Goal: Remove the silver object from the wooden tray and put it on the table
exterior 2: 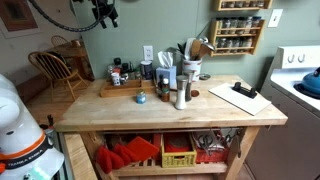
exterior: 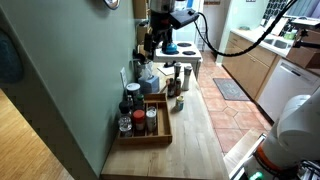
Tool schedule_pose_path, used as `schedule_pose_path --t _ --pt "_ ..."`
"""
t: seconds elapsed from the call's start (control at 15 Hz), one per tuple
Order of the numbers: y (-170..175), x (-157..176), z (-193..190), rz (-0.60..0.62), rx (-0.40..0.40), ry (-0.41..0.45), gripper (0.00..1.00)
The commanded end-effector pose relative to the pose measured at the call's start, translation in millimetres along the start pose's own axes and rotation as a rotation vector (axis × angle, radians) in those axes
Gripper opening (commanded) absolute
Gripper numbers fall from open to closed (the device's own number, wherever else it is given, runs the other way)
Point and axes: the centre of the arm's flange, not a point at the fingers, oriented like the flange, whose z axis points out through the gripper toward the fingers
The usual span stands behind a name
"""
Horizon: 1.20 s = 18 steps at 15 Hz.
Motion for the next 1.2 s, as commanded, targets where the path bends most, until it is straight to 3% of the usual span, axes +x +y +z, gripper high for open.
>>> schedule_pose_path --t 0.0,0.47,0.67,1.0,1.13 --pt "-6 26 25 -0.032 0.031 -0.026 1.0" --pt "-25 63 107 -0.079 0.08 -0.079 1.0" --pt "-30 77 140 -0.034 0.083 -0.078 1.0" --pt "-37 103 191 0.037 0.156 -0.066 1.0" --pt "-40 112 206 0.073 0.136 -0.097 1.0"
